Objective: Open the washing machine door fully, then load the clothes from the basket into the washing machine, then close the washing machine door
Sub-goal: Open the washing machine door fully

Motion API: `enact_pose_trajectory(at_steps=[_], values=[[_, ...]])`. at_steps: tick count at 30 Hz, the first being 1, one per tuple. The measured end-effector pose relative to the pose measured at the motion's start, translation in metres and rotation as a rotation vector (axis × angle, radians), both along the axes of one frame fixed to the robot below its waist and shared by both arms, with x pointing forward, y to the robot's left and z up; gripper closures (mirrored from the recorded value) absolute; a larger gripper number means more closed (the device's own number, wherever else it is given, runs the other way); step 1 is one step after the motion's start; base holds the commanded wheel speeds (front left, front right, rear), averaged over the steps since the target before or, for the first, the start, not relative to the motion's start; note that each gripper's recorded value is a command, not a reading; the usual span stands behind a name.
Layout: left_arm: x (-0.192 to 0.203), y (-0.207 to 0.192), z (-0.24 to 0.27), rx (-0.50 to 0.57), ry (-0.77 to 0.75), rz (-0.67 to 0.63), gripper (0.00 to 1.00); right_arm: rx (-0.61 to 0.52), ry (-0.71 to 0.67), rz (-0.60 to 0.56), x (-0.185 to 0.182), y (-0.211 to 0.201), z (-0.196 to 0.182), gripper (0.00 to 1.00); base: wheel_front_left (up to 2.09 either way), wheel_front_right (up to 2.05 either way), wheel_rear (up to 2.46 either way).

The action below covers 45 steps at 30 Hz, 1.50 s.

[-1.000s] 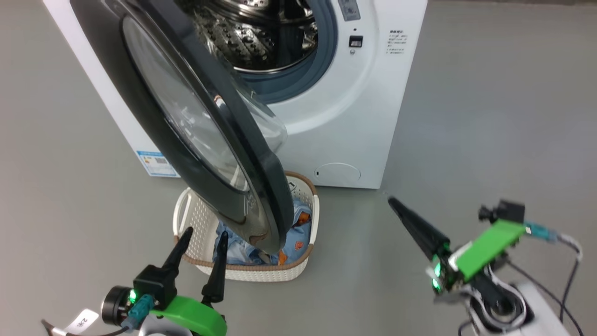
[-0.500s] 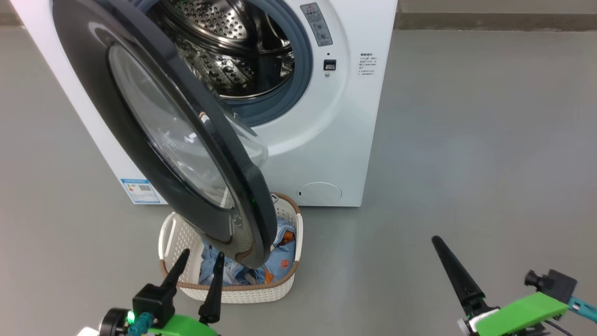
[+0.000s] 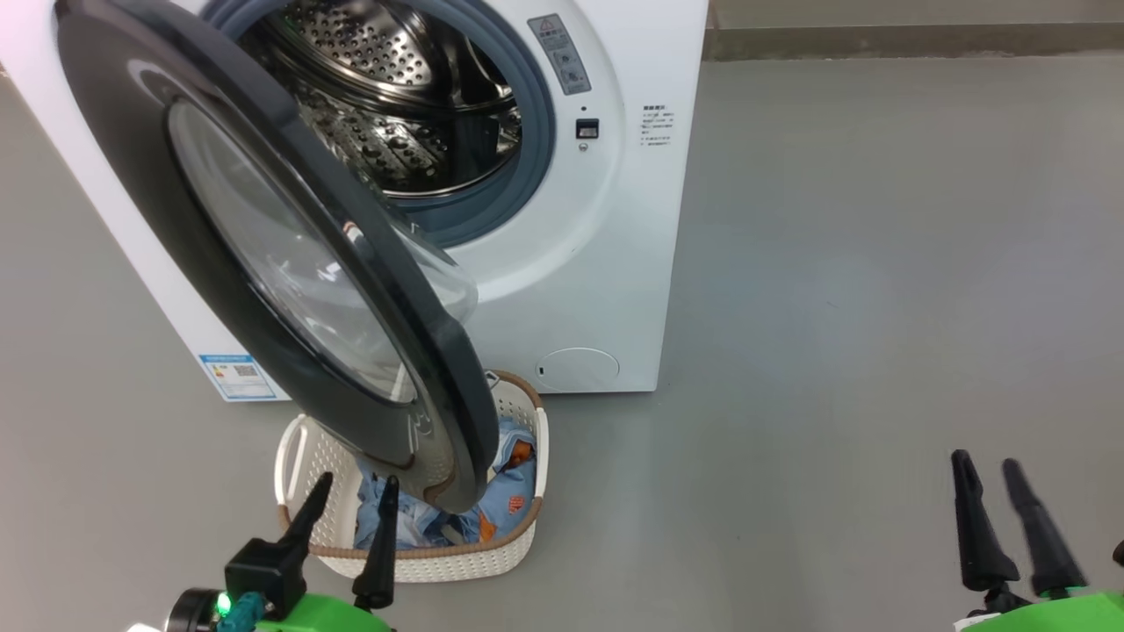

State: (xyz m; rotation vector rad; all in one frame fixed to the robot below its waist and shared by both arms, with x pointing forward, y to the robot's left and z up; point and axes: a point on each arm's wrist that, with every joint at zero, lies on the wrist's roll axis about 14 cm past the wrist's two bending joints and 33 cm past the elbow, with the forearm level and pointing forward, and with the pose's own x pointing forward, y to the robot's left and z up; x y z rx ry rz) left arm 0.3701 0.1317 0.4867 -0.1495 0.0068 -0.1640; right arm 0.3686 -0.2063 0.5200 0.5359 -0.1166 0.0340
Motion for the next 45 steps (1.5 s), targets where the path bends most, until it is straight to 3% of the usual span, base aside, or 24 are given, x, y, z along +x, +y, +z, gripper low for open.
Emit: enact_pose_trajectory(at_steps=[5,11,45], values=[[0.002,0.002,0.001,-0.002,-0.002,0.006,0.00,-0.294,-0.056,-0.067,-0.004,-0.014,0.018,0.00,0.00,0.00,0.00],[0.004,0.006,0.001,0.008,-0.006,0.015,0.00,-0.481,-0.047,-0.049,-0.009,-0.001,0.014,0.00,0.00,0.00,0.00],[0.008,0.017,0.004,0.010,-0.016,0.044,0.00,-0.460,0.008,-0.016,-0.013,0.014,-0.006,0.00,0.00,0.00,0.00]])
